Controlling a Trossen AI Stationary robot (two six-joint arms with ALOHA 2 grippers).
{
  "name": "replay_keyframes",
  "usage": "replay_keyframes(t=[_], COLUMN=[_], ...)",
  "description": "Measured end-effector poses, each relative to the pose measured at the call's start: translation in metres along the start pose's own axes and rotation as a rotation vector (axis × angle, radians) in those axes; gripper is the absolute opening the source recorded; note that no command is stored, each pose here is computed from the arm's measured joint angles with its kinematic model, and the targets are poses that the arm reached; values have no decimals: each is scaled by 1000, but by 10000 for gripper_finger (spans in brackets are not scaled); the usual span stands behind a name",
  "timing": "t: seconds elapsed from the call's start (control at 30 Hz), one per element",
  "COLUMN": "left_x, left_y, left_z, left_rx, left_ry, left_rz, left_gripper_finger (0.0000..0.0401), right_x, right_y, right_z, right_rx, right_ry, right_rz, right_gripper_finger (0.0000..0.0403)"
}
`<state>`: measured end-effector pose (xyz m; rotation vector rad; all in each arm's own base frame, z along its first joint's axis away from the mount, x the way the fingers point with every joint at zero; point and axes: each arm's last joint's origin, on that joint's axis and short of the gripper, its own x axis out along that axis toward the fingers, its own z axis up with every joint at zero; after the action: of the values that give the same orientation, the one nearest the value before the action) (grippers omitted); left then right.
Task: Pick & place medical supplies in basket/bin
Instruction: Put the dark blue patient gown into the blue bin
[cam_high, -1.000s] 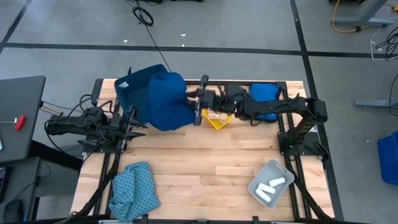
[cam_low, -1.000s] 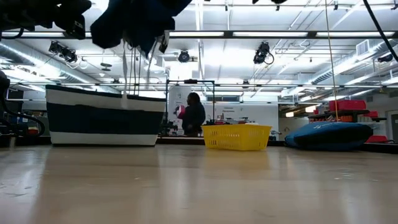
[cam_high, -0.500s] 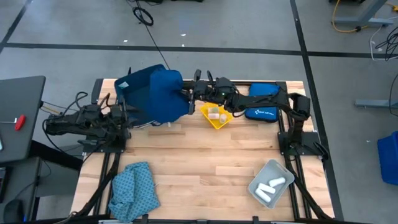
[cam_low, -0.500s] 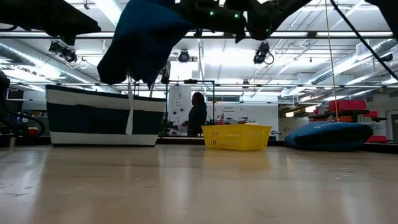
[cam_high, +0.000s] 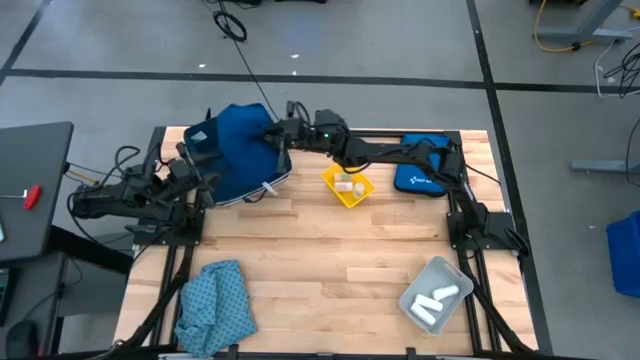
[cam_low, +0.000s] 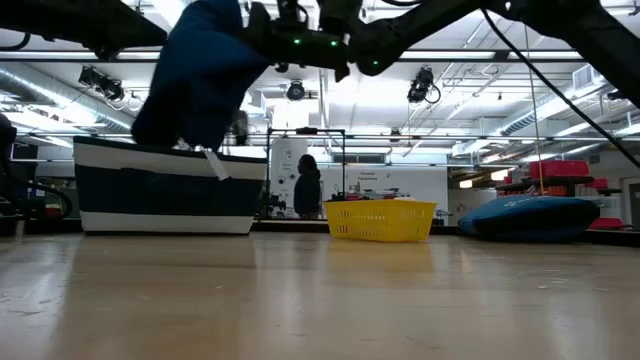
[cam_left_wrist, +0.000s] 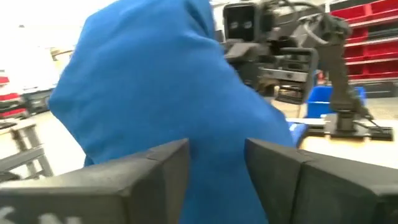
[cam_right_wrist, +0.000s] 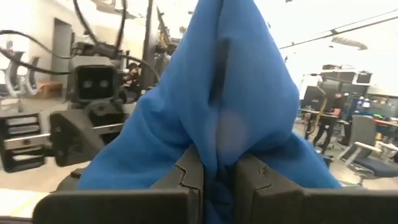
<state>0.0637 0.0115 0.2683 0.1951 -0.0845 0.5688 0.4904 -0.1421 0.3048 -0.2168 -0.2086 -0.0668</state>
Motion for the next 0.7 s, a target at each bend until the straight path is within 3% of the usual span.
replay_keyframes(t=[0.13, 0.33, 0.4, 0.53, 0.7], left_x=[1, 1, 1, 3, 18], left_y=[1, 7, 8, 5, -1], left_z=[-2, -3, -3, -3, -5], left_rx=[0, -61, -84, -131, -127], left_ry=[17, 47, 44, 23, 59], left_rz=[30, 189, 192, 92, 75], left_gripper_finger=[213, 293, 304, 309, 309], right_x=[5, 5, 5, 5, 5], right_y=[4, 6, 6, 7, 8], right_z=[2, -1, -1, -1, 0], right_rx=[-12, -25, -29, -34, -38], right_ry=[0, 29, 32, 24, 2], right_rz=[16, 22, 25, 59, 105], right_gripper_finger=[39, 39, 39, 39, 39])
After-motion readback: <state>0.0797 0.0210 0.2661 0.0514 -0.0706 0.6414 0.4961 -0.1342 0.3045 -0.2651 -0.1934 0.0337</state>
